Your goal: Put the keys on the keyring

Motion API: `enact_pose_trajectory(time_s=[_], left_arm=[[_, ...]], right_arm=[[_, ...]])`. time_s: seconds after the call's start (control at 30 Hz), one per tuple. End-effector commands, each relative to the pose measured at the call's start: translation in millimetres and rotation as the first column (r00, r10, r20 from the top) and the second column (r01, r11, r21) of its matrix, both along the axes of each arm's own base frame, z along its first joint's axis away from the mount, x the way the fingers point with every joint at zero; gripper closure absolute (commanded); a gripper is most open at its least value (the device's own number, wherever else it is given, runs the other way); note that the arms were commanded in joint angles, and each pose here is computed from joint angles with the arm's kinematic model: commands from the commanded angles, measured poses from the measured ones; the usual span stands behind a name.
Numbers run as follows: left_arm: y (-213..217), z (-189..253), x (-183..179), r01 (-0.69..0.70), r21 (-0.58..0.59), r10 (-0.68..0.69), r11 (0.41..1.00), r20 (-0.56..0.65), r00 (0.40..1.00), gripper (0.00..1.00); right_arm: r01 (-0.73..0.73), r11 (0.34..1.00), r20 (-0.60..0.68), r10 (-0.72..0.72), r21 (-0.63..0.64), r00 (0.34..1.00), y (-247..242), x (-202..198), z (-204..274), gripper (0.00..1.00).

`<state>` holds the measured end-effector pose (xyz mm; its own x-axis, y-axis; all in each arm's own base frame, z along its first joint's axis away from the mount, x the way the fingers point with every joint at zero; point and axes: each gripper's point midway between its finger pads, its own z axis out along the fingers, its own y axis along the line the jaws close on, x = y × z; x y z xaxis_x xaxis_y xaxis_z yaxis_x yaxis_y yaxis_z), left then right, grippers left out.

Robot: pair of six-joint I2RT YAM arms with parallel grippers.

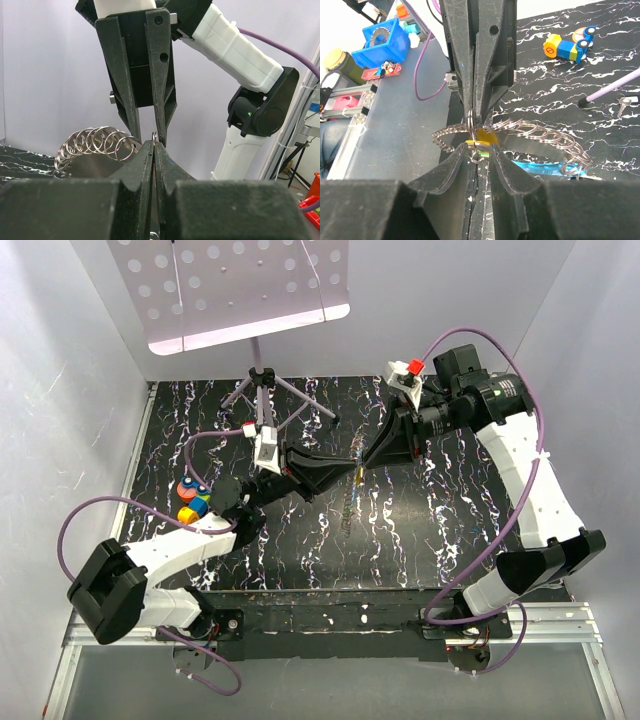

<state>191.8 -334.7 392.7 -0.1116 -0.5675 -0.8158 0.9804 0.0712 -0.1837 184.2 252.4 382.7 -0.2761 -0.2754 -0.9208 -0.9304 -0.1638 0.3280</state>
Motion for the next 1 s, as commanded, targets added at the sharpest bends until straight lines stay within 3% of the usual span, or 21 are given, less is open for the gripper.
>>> enact_pose_trajectory(time_s=[0.0, 0.6, 0.97], left_arm=[[9.0, 13.5, -12.0, 0.002, -0.026, 0.0, 1.0, 0.057, 0.998, 1.0], [8.8, 7.0, -5.0, -0.041, 0.015, 0.04, 0.999, 0.054, 0.998, 1.0], [18.5, -7.7, 9.7, -0.142, 0.087, 0.137, 0.986, 0.056, 0.989, 1.0]], right_arm=[[-0.027, 0.998, 0.051, 0.023, 0.065, 0.998, -5.7, -13.7, 24.7, 0.68], [-0.018, 0.997, 0.099, 0.01, 0.077, 0.995, -13.1, -16.8, 29.1, 0.68], [0.022, 0.998, 0.079, -0.027, 0.06, 0.997, -15.6, -9.2, 28.7, 0.68]])
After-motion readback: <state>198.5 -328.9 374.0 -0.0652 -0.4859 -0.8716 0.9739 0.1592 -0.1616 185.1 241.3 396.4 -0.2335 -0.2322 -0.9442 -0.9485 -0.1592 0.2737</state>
